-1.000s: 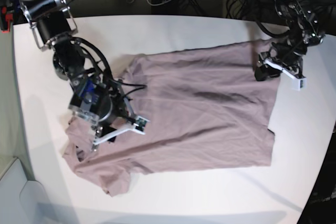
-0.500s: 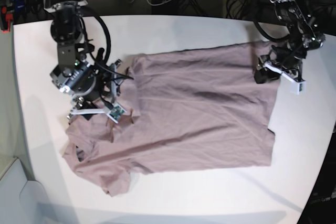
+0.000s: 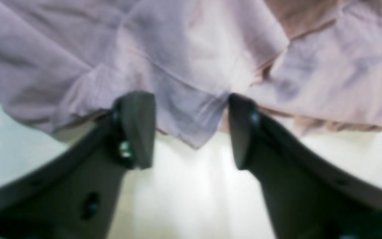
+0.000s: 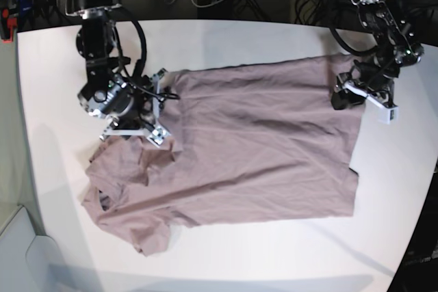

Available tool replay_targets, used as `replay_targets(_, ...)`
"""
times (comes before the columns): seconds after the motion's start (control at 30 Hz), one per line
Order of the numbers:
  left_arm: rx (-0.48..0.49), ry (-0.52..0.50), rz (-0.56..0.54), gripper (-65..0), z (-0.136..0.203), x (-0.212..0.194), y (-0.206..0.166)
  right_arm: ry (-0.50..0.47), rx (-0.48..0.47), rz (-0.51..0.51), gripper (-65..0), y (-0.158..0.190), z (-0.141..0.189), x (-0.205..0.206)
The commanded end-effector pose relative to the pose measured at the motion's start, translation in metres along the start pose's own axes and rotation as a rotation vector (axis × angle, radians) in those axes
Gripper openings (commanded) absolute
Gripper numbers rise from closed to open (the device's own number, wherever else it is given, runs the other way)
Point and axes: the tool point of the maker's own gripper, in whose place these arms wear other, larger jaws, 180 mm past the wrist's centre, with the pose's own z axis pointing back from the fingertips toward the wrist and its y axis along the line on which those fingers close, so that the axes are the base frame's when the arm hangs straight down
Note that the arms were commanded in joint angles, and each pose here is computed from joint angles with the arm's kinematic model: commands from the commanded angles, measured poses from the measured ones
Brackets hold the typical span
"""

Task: Layout the t-shirt on the table in an organized manner, then fold the t-shirt properly
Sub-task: 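Grasp the shirt near the sleeve with the right gripper and drag it, then move the left gripper inward onto the shirt body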

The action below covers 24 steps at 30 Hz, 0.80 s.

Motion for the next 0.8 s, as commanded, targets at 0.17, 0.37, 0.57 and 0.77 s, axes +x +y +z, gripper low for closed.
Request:
replay_targets(0.17, 0.0, -0.038, -0.013, -31.8, 0.003, 0.015, 0.0, -0.072, -0.062, 0.018, -65.0, -0.017, 0.018, 0.021)
replay_targets(0.37, -0.001, -0.04, -0.014, -31.8, 0.002, 0.015, 0.0, -0.08, -0.17, 0.024, -65.0, -0.026, 0.063, 0.003)
replay_targets(0.57, -0.007, -0.057, -0.017, -31.8, 0.001, 0.024, -0.003, 0.047, -0.16, -0.019, -65.0, -0.006, 0.076, -0.045)
replay_targets(0.77, -0.013, -0.07, -0.022, -31.8, -0.001, 0.031, -0.005, 0.183, -0.049, -0.059, -65.0, 0.044, 0.075, -0.089)
